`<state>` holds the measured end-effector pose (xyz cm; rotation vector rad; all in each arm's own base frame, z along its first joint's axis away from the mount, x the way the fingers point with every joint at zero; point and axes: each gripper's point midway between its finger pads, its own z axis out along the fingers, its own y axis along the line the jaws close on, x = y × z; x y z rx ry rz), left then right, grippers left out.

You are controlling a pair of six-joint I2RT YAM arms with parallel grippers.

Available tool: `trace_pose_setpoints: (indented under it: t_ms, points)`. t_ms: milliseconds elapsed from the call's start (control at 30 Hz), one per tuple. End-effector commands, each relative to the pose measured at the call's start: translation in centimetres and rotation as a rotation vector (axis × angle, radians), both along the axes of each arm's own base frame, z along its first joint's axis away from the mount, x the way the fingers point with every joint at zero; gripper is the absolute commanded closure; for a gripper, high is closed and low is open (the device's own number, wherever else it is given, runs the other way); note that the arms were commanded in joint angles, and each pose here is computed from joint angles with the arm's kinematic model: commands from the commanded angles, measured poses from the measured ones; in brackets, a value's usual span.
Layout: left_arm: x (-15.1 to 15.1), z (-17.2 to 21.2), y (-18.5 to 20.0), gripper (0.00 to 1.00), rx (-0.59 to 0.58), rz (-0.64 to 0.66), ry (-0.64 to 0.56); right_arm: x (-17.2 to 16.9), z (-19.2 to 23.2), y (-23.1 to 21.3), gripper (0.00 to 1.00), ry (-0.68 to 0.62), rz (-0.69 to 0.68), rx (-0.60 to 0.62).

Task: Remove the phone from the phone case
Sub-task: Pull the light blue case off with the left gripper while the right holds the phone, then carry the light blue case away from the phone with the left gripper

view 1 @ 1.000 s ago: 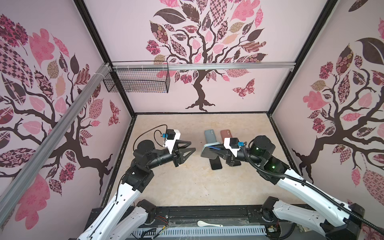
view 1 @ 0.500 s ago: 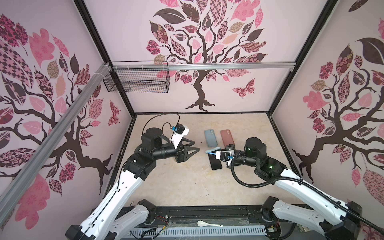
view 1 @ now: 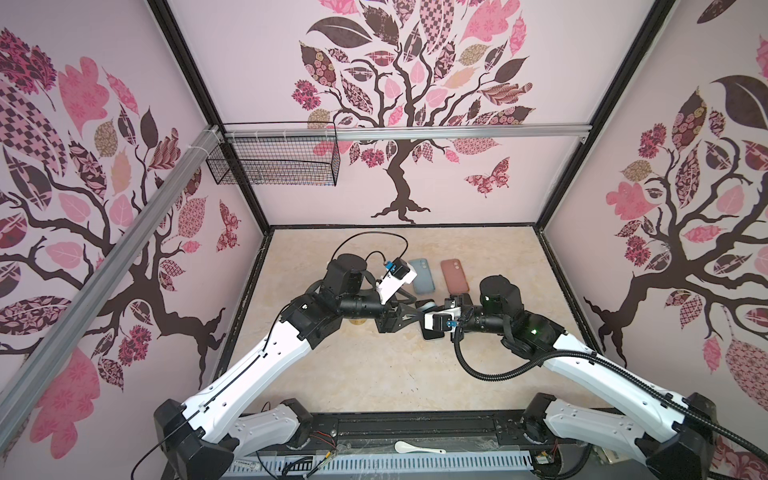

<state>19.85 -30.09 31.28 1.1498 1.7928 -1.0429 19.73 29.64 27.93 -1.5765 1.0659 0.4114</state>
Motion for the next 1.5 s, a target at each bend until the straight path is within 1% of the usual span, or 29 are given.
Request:
trace_pose_setpoints:
  t_ms: [0,133,233,367,533,700,833,900,1000,1033,1267,1467]
  points:
    - [0.2,1.0,-0.4,0.47,-0.005,-0.004,-0.038,-0.2,3.3,0.6,1.0,-0.071,0.037,0.062]
    - [0.7,0.4,-0.6,0.51,0.011,0.007,-0.026,-0.5,3.5,0.7,1.0,-0.07,0.048,0.065]
    - [0.9,0.2,-0.8,0.58,0.014,0.016,-0.021,-0.7,3.4,0.8,1.0,-0.067,0.055,0.061]
    - [1.2,0.1,-0.9,0.65,0.011,0.019,-0.015,-0.9,3.1,0.8,1.0,-0.064,0.057,0.055]
    - [1.3,-0.2,-1.0,0.7,0.014,0.023,-0.004,-1.0,3.3,0.7,1.0,-0.067,0.059,0.056]
    - [1.5,-1.4,-0.7,0.73,0.06,0.032,0.004,-1.1,3.7,0.7,1.0,-0.073,0.059,0.063]
    - [1.4,-2.7,-0.2,0.77,0.138,0.029,-0.003,-1.1,3.9,0.7,1.0,-0.077,0.06,0.065]
    - [1.4,-3.0,0.0,0.83,0.161,0.027,-0.007,-1.0,3.9,0.8,1.0,-0.078,0.057,0.064]
    - [1.2,-3.2,0.1,0.98,0.189,0.017,-0.011,-1.0,3.9,0.8,1.0,-0.077,0.059,0.062]
    - [1.3,-3.2,0.1,1.0,0.196,0.016,-0.013,-1.1,3.8,0.8,1.0,-0.076,0.062,0.061]
    - [1.9,-2.8,0.4,1.0,0.227,0.049,-0.044,-1.6,3.4,1.0,1.0,-0.072,0.071,0.048]
    - [4.4,-3.0,1.6,1.0,0.283,0.196,-0.084,-3.1,2.6,1.5,1.0,-0.083,0.105,0.028]
